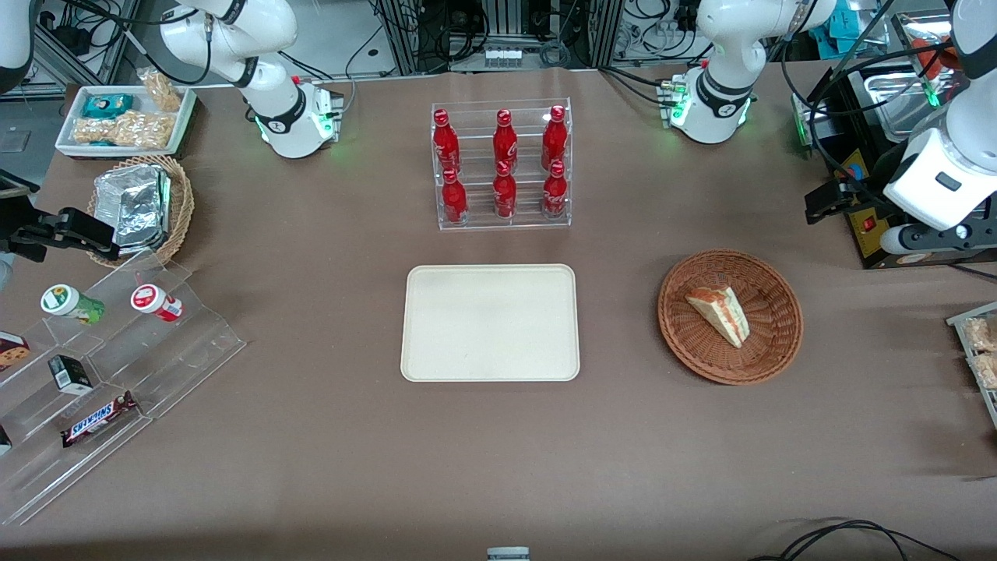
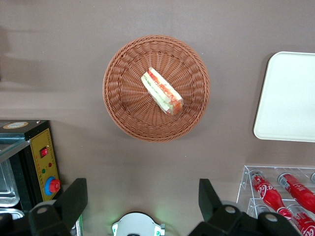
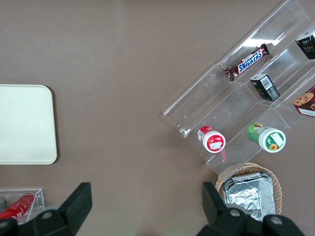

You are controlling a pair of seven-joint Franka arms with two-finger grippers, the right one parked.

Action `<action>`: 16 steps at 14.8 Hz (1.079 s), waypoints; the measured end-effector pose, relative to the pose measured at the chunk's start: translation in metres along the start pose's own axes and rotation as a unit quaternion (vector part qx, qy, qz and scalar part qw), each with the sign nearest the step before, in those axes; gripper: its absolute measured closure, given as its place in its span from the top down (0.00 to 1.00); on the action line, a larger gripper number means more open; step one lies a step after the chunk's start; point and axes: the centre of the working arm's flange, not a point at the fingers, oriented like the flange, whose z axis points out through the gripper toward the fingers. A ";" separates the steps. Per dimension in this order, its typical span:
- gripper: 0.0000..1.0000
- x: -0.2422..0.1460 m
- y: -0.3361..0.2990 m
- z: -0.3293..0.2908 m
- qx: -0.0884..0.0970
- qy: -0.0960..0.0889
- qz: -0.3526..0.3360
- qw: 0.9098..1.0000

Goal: Place sandwich from basket to tray
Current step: 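Lower the open left gripper over the wrapped sandwich in the basket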

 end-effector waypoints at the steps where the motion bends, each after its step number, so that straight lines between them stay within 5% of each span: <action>1: 1.00 0.000 0.000 0.002 0.000 -0.002 0.000 1.000; 7: 1.00 0.008 0.000 0.055 0.008 -0.039 -0.028 0.999; 11: 1.00 0.025 0.008 0.159 0.012 -0.021 -0.187 0.982; 16: 1.00 0.015 0.018 0.261 0.007 -0.009 -0.277 0.961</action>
